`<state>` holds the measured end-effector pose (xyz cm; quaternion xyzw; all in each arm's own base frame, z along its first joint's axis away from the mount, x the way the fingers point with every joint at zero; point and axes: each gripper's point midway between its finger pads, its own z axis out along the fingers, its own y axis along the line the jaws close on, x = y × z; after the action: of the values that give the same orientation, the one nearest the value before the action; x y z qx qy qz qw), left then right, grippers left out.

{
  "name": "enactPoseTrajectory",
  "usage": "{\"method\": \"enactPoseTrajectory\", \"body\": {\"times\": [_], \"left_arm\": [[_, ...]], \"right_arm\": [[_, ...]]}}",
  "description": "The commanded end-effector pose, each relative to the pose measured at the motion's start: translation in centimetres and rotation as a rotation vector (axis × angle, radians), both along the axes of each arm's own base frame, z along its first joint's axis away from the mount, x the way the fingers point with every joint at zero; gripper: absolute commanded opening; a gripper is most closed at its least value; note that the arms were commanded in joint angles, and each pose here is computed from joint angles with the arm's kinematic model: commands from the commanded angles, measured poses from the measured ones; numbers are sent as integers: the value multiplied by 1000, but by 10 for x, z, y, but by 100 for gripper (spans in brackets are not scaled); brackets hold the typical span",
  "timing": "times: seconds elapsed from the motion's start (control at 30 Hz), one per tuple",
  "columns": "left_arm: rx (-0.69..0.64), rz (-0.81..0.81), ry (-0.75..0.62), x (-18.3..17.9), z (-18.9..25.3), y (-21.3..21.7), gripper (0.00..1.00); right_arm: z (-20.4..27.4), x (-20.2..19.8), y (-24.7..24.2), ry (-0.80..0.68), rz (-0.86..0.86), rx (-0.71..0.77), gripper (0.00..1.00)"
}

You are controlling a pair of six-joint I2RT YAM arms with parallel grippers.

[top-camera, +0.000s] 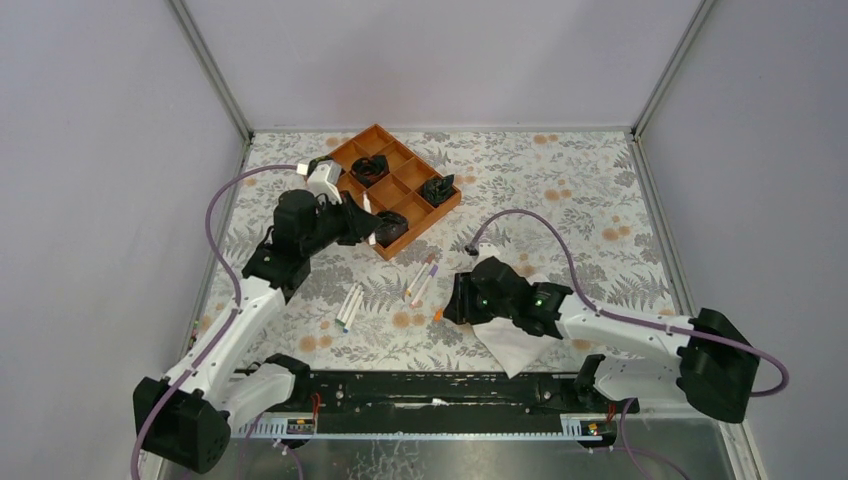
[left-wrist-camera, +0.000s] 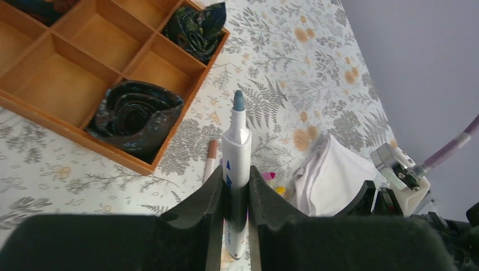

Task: Insert the pens into the pen caps
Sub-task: Insert the pen cap onto the pen.

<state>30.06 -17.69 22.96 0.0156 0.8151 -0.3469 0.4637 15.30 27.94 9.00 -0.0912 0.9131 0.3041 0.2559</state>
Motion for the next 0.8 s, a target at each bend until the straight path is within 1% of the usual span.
{"method": "enactPoseTrajectory", "body": {"times": [0.0, 0.3, 0.53, 0.63, 0.77], "left_arm": [[127, 51, -64, -2, -4, 22, 0], [109, 27, -76, -10, 1, 20, 0], [106, 30, -85, -12, 4, 21, 0], [111, 38, -85, -12, 4, 23, 0], [110, 39, -84, -12, 4, 23, 0]], "right_arm": [[5, 21, 14, -3, -170, -9, 45], [-15, 29, 31, 21, -244, -104, 43], [-37, 30, 41, 40, -233, -220, 39], [-41, 30, 41, 33, -238, -275, 37], [-47, 29, 32, 22, -261, -346, 38]]}}
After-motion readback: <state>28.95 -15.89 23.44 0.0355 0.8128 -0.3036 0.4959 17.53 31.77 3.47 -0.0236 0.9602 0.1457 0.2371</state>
